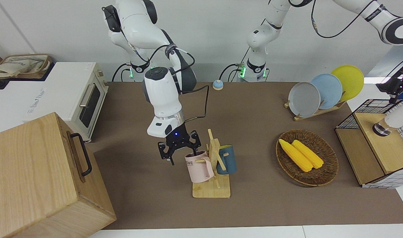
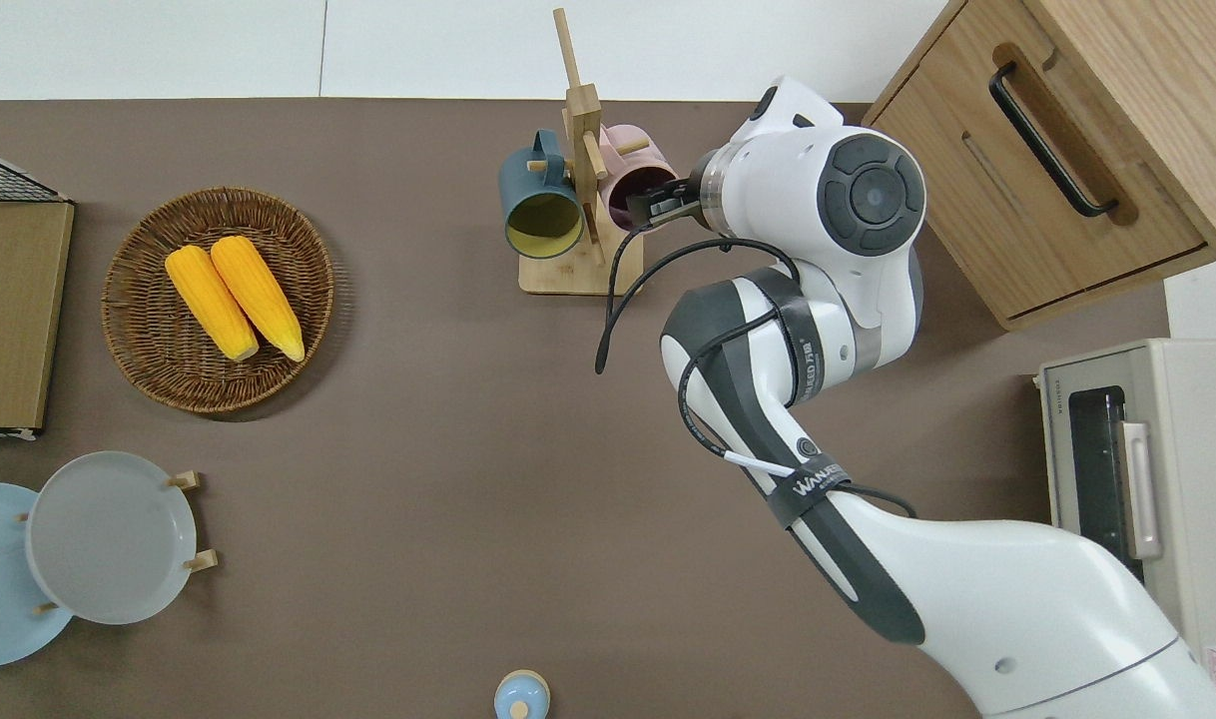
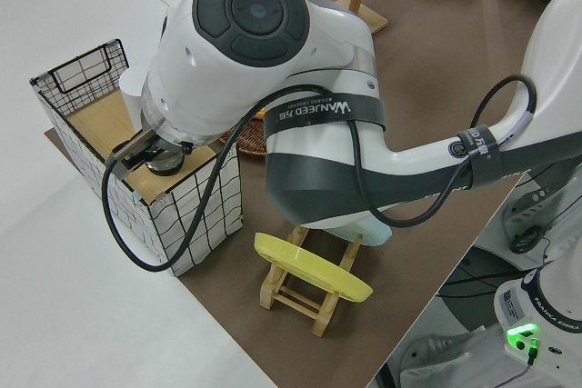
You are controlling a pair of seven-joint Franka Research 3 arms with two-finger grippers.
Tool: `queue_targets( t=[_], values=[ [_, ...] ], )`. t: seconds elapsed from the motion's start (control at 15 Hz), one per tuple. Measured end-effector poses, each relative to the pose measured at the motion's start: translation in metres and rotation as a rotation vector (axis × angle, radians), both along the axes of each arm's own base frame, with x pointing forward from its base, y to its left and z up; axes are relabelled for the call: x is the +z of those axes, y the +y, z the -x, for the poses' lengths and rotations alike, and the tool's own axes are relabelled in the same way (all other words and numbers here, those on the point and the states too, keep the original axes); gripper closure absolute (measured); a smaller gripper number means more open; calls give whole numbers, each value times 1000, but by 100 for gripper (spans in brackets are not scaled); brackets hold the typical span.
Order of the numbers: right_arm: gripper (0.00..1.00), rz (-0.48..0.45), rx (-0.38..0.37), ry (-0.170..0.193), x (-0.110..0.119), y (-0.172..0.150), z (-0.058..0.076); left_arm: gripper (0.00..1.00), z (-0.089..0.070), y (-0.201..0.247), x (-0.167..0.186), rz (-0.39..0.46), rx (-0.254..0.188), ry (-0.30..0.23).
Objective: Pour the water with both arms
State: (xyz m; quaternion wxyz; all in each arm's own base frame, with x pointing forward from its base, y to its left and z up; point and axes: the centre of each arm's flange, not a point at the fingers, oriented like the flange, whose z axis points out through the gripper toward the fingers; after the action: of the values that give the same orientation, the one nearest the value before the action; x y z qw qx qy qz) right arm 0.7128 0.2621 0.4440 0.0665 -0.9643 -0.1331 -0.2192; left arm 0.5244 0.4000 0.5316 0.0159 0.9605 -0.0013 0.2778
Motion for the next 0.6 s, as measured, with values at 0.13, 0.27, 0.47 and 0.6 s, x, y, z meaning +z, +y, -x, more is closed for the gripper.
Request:
queue_targets(
  t=[0.13,0.27,0.47,0.6],
  values=[
    [15,1,1,-10,1,1,-4,0,-8,-6,-12,-2,13,-24],
    [23,11,6,-27,2,2,-7,0,-14,-14,-17,9,12,-38],
    [31,23,11,-44,4,2,-8,0,-15,-18,-16,15,12,-42],
    [52,22,12,-50,5,2,-8,0,-15,-21,-15,19,12,-44]
  ],
)
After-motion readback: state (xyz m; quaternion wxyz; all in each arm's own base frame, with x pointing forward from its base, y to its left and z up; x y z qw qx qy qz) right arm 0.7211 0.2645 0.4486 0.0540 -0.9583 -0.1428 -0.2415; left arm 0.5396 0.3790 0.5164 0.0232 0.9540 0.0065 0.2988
